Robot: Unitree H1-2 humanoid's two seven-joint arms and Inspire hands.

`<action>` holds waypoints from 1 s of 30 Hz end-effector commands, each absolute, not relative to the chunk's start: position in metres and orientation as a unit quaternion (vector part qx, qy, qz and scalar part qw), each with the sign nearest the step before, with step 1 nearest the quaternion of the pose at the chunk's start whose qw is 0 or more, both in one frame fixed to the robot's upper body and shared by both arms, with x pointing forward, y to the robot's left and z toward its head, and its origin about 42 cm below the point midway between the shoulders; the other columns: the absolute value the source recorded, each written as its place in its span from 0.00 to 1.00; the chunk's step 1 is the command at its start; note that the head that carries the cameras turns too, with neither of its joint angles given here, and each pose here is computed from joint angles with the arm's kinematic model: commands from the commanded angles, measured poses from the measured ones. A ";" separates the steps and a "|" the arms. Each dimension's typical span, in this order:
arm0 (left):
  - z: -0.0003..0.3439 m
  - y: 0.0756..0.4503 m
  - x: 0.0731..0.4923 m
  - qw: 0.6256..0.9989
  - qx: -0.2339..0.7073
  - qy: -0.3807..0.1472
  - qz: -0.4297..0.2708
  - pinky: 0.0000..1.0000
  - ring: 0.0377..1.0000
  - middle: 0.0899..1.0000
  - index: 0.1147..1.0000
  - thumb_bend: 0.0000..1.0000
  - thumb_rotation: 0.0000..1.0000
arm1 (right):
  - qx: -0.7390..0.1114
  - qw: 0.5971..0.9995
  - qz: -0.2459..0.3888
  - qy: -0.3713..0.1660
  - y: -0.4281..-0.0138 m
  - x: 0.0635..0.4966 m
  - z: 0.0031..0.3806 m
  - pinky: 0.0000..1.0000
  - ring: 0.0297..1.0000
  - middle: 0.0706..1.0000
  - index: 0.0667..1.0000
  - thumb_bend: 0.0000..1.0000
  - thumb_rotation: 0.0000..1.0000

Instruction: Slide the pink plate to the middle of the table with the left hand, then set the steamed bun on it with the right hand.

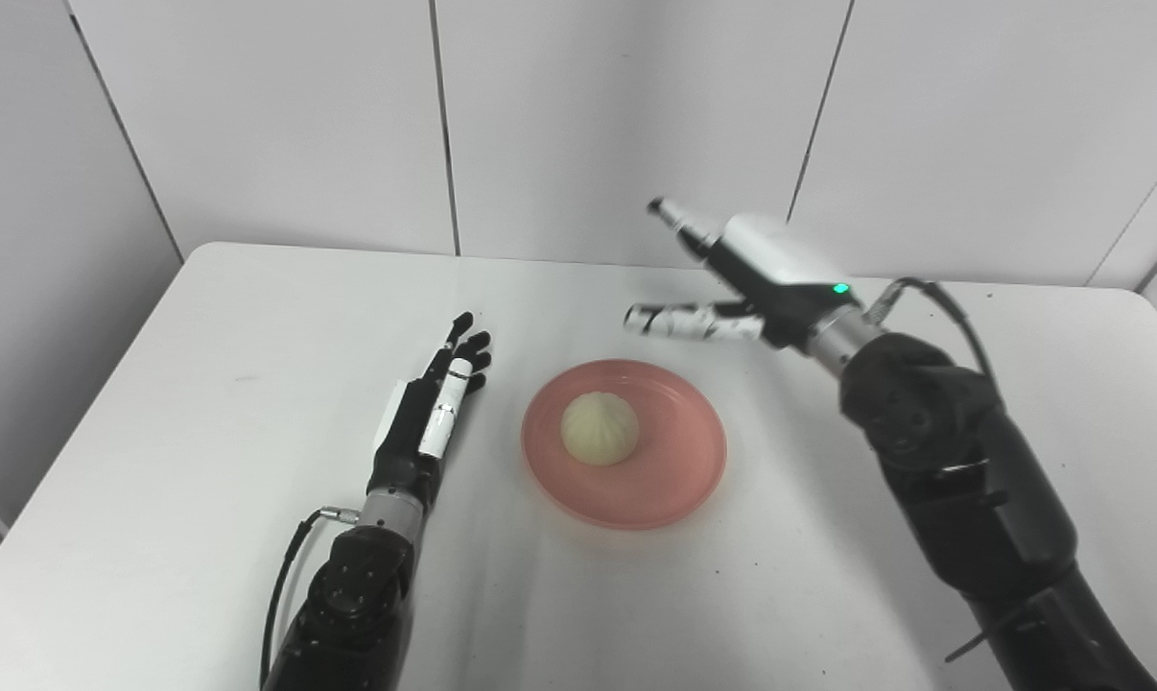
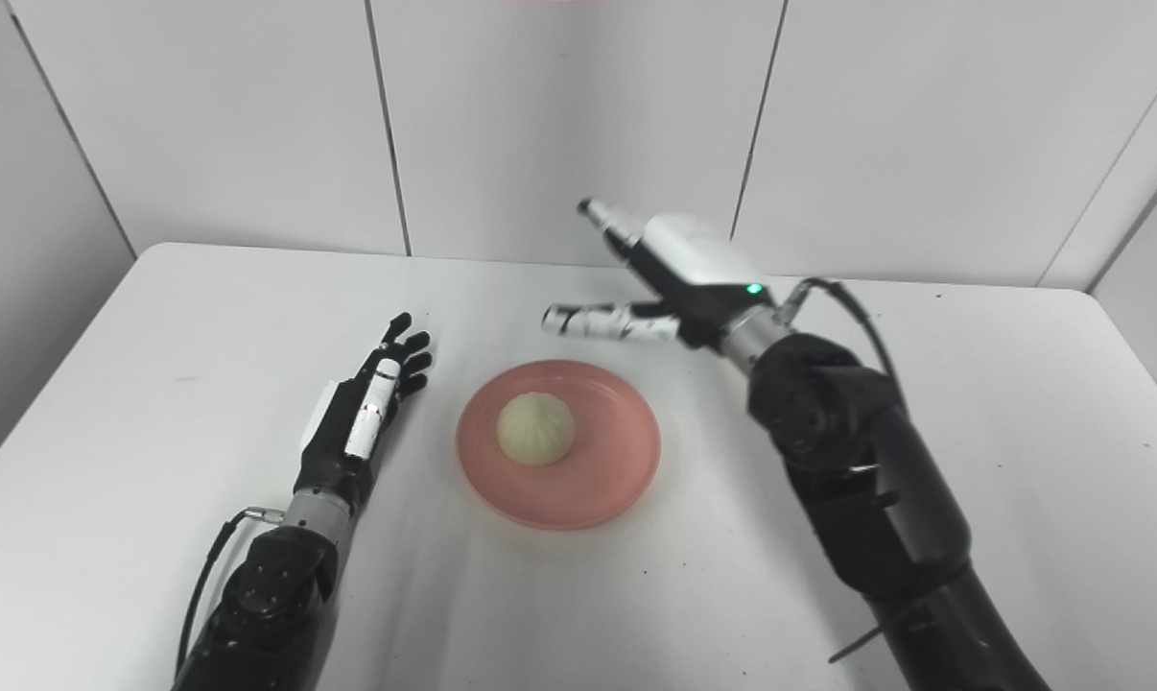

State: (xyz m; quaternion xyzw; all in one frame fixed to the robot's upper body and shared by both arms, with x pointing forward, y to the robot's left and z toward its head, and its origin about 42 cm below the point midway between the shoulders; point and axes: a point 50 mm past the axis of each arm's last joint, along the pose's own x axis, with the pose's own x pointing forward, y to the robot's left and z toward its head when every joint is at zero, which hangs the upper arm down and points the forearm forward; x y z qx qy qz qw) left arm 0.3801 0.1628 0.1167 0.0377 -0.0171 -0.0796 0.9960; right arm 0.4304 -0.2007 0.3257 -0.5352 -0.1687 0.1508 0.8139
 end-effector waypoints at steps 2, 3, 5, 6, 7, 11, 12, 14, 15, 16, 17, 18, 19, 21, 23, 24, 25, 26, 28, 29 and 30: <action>0.075 0.142 0.358 0.988 0.022 0.086 -0.129 0.89 0.90 0.91 0.93 0.43 1.00 | -0.503 0.826 0.109 -0.228 -0.204 0.429 0.347 0.90 0.99 1.00 1.00 0.87 1.00; 0.075 0.143 0.358 0.988 0.022 0.086 -0.129 0.90 0.90 0.91 0.93 0.43 1.00 | -0.493 0.833 0.099 -0.229 -0.207 0.427 0.345 0.89 0.99 1.00 1.00 0.86 1.00; 0.074 0.144 0.358 0.988 0.023 0.086 -0.129 0.90 0.91 0.92 0.93 0.43 1.00 | -0.471 0.848 0.088 -0.227 -0.212 0.425 0.342 0.87 0.99 1.00 1.00 0.84 1.00; 0.074 0.144 0.357 0.988 0.023 0.085 -0.129 0.90 0.91 0.92 0.93 0.43 1.00 | -0.462 0.854 0.084 -0.224 -0.214 0.424 0.339 0.87 0.99 1.00 1.00 0.84 1.00; 0.074 0.145 0.357 0.988 0.024 0.084 -0.129 0.90 0.91 0.92 0.93 0.43 1.00 | -0.452 0.861 0.079 -0.218 -0.217 0.423 0.334 0.88 0.99 1.00 1.00 0.84 1.00; 0.074 0.147 0.355 0.989 0.019 0.074 -0.125 0.91 0.91 0.92 0.94 0.42 1.00 | -0.401 0.895 0.059 -0.189 -0.226 0.417 0.315 0.81 0.96 1.00 1.00 0.83 1.00; 0.075 0.148 0.355 0.989 0.017 0.072 -0.124 0.91 0.92 0.92 0.94 0.42 1.00 | -0.386 0.902 0.058 -0.184 -0.227 0.416 0.311 0.80 0.95 1.00 1.00 0.80 1.00; 0.076 0.148 0.354 0.990 0.015 0.070 -0.122 0.92 0.92 0.93 0.94 0.41 1.00 | -0.354 0.916 0.056 -0.179 -0.228 0.414 0.301 0.84 0.93 1.00 1.00 0.73 1.00; 0.077 0.148 0.353 0.990 0.013 0.070 -0.121 0.92 0.92 0.93 0.94 0.41 1.00 | -0.339 0.922 0.058 -0.179 -0.228 0.413 0.297 0.84 0.93 1.00 1.00 0.73 1.00; 0.077 0.148 0.353 0.990 0.012 0.070 -0.120 0.92 0.93 0.94 0.95 0.42 1.00 | -0.330 0.925 0.059 -0.180 -0.228 0.413 0.294 0.88 0.94 1.00 1.00 0.68 1.00; 0.077 0.148 0.352 0.990 0.010 0.069 -0.119 0.92 0.93 0.94 0.95 0.42 1.00 | -0.318 0.930 0.058 -0.174 -0.230 0.413 0.287 0.89 0.94 1.00 1.00 0.66 1.00; 0.078 0.148 0.351 0.991 0.008 0.067 -0.117 0.93 0.93 0.94 0.95 0.42 1.00 | -0.306 0.935 0.057 -0.168 -0.231 0.413 0.281 0.94 0.96 1.00 1.00 0.62 1.00; 0.078 0.148 0.351 0.991 0.007 0.065 -0.116 0.93 0.93 0.95 0.96 0.42 1.00 | -0.289 0.943 0.054 -0.158 -0.232 0.413 0.276 0.96 0.97 1.00 1.00 0.59 1.00; 0.079 0.149 0.350 0.991 0.006 0.062 -0.115 0.94 0.94 0.95 0.96 0.41 1.00 | -0.257 0.954 0.051 -0.142 -0.234 0.413 0.268 0.99 0.99 1.00 1.00 0.54 1.00; 0.079 0.149 0.350 0.992 0.006 0.059 -0.115 0.95 0.95 0.96 0.97 0.42 1.00 | -0.234 0.962 0.053 -0.130 -0.236 0.413 0.258 0.99 1.00 1.00 1.00 0.50 1.00; 0.079 0.150 0.350 0.992 0.006 0.058 -0.115 0.95 0.95 0.96 0.97 0.41 1.00 | -0.223 0.965 0.053 -0.126 -0.236 0.412 0.253 0.99 1.00 1.00 1.00 0.49 1.00; 0.080 0.150 0.349 0.992 0.006 0.056 -0.114 0.95 0.95 0.97 0.98 0.41 1.00 | -0.210 0.968 0.051 -0.125 -0.237 0.412 0.247 0.99 1.00 1.00 1.00 0.48 1.00; 0.081 0.150 0.349 0.992 0.007 0.056 -0.113 0.95 0.96 0.97 0.98 0.41 1.00 | -0.200 0.971 0.049 -0.125 -0.237 0.412 0.242 0.99 1.00 1.00 1.00 0.45 1.00; 0.082 0.150 0.349 0.992 0.008 0.053 -0.111 0.95 0.96 0.97 0.98 0.41 1.00 | -0.174 0.974 0.047 -0.134 -0.237 0.411 0.232 0.99 1.00 1.00 1.00 0.43 1.00; 0.082 0.150 0.348 0.992 0.009 0.052 -0.111 0.95 0.96 0.97 0.98 0.41 1.00 | -0.159 0.976 0.046 -0.138 -0.236 0.410 0.229 0.98 1.00 1.00 1.00 0.41 1.00; 0.082 0.151 0.348 0.992 0.010 0.050 -0.111 0.95 0.96 0.97 0.98 0.41 1.00 | -0.147 0.978 0.046 -0.141 -0.235 0.409 0.226 0.98 1.00 1.00 1.00 0.39 1.00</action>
